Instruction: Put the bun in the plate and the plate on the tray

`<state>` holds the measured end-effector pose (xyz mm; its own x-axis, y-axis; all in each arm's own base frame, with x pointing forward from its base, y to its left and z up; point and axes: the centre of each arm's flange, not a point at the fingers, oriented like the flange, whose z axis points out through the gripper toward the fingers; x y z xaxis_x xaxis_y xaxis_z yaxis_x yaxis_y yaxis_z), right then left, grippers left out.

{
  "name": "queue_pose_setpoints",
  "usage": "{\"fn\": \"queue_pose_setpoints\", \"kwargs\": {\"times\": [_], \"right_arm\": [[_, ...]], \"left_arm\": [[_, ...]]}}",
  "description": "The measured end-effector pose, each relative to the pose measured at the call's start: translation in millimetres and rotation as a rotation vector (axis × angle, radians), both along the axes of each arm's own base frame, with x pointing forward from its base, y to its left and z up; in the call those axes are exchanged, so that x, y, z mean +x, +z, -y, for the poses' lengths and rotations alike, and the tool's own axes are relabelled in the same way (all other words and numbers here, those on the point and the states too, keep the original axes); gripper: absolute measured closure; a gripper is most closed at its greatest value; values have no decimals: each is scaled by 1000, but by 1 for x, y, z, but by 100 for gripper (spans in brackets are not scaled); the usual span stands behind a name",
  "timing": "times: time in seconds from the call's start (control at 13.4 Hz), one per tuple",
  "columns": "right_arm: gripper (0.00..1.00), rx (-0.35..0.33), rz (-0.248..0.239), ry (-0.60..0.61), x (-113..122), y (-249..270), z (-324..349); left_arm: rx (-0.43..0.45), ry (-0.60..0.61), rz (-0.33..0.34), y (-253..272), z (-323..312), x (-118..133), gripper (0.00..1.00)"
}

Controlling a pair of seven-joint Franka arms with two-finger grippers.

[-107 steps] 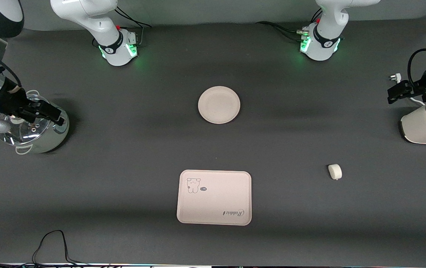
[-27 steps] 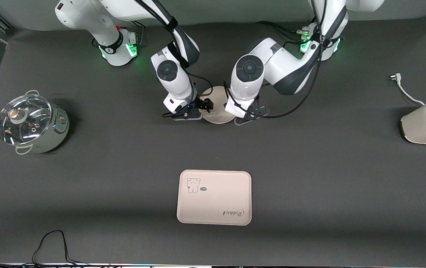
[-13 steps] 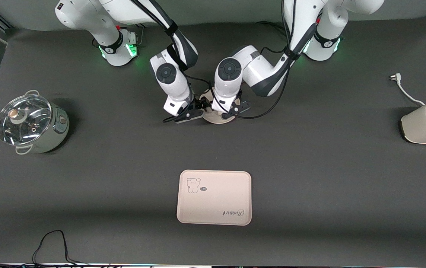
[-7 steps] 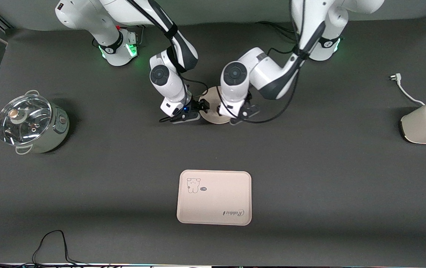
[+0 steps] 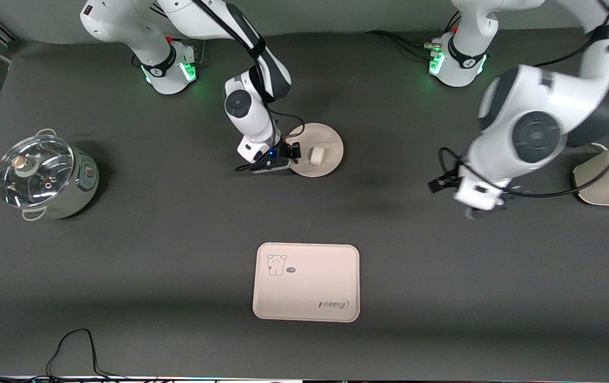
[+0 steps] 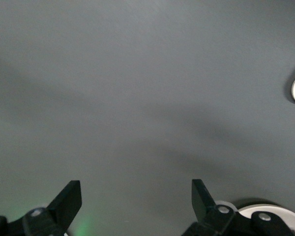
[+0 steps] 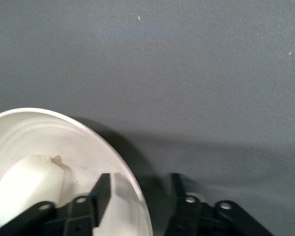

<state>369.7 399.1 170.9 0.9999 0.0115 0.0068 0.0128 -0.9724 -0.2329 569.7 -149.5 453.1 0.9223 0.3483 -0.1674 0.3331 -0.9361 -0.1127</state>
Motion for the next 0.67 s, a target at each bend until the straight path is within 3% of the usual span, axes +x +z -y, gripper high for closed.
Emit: {"fn": "queue_pose_setpoints", "kwargs": {"times": [0.3, 0.52, 0.67], "right_arm": [[93, 22, -32, -2, 5, 20, -1], [96, 44, -57, -18, 16, 43, 6], [96, 58, -49, -23, 20, 52, 7]], "left_arm": [[-35, -168, 59, 49, -105, 3, 0], [-45, -211, 89, 69, -175, -1, 0], [-30, -207, 97, 87, -188, -4, 0]]}}
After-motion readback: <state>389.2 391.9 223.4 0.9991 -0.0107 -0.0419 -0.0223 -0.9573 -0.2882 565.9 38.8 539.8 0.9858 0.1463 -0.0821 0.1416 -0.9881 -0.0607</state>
